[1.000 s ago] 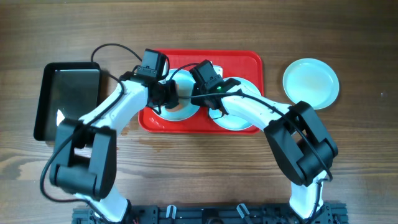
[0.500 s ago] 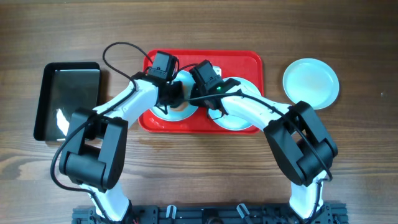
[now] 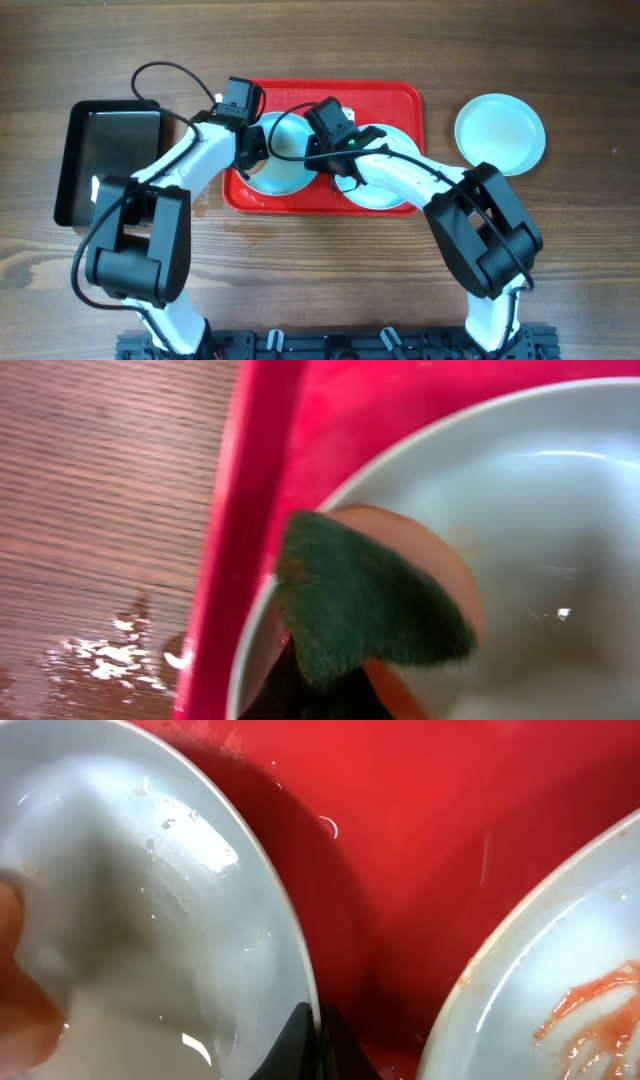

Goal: Clean dirty plates on tray and stack at the side
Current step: 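Scrub the top plate with the sponge while the right gripper holds it, then lift the scrubbed plate off the tray with the right gripper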

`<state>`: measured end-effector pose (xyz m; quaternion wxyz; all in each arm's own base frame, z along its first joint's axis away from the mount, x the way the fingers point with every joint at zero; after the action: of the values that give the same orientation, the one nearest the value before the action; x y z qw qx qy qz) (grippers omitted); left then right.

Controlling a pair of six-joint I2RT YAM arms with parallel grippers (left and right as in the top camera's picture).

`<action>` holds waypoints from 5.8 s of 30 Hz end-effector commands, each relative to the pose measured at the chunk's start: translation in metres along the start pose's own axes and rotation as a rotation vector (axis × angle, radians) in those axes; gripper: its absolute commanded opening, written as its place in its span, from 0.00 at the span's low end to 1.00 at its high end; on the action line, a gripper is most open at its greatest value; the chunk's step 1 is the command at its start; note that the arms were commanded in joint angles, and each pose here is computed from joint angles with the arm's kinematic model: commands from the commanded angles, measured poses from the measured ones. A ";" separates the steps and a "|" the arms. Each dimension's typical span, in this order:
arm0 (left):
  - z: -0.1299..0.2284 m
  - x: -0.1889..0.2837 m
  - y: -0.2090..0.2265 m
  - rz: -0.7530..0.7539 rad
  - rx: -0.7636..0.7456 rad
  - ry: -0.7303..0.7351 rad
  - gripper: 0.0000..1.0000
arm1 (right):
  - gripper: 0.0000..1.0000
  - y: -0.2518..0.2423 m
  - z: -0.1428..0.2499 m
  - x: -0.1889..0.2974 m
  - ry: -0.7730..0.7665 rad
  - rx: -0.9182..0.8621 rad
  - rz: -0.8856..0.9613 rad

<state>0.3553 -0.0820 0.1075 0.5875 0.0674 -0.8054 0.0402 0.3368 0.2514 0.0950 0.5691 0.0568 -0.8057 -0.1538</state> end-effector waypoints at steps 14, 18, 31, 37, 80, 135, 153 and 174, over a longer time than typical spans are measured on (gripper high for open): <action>-0.009 -0.001 -0.085 0.482 0.010 -0.091 0.04 | 0.04 -0.017 0.013 -0.018 0.049 0.011 0.078; -0.004 -0.023 -0.082 0.432 0.039 -0.057 0.04 | 0.04 -0.018 0.013 -0.018 0.049 0.011 0.079; -0.002 -0.010 -0.056 0.327 0.082 -0.011 0.04 | 0.04 -0.017 0.013 -0.018 0.047 0.010 0.078; -0.011 0.018 -0.054 0.358 0.085 -0.077 0.04 | 0.04 -0.017 0.013 -0.018 0.048 0.010 0.079; 0.031 0.009 0.017 -0.217 0.032 0.169 0.04 | 0.04 -0.019 0.015 -0.017 0.062 0.007 0.092; -0.020 0.067 0.005 -0.116 0.112 -0.137 0.04 | 0.04 -0.015 0.006 -0.016 0.003 0.031 0.091; 0.019 0.125 0.007 0.169 0.105 -0.006 0.04 | 0.04 0.018 -0.097 0.177 -0.573 0.473 0.362; 0.023 0.116 0.008 0.168 0.102 -0.005 0.04 | 0.04 0.071 -0.056 0.199 -0.766 0.794 1.068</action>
<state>0.2982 -0.0854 0.2156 0.5694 0.0323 -0.8106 0.1326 0.3248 0.2485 0.3187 0.1864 -0.1435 -0.9009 0.3649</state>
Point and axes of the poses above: each gripper's point midway between its finger pads, its own x axis back along the fingers, its own y axis along the line the jaws close on, z = x × y, the point moved 10 cm from there along x, back along the fingers, and after that the axes turned 2 degrees about -x, right-handed, at the moved point
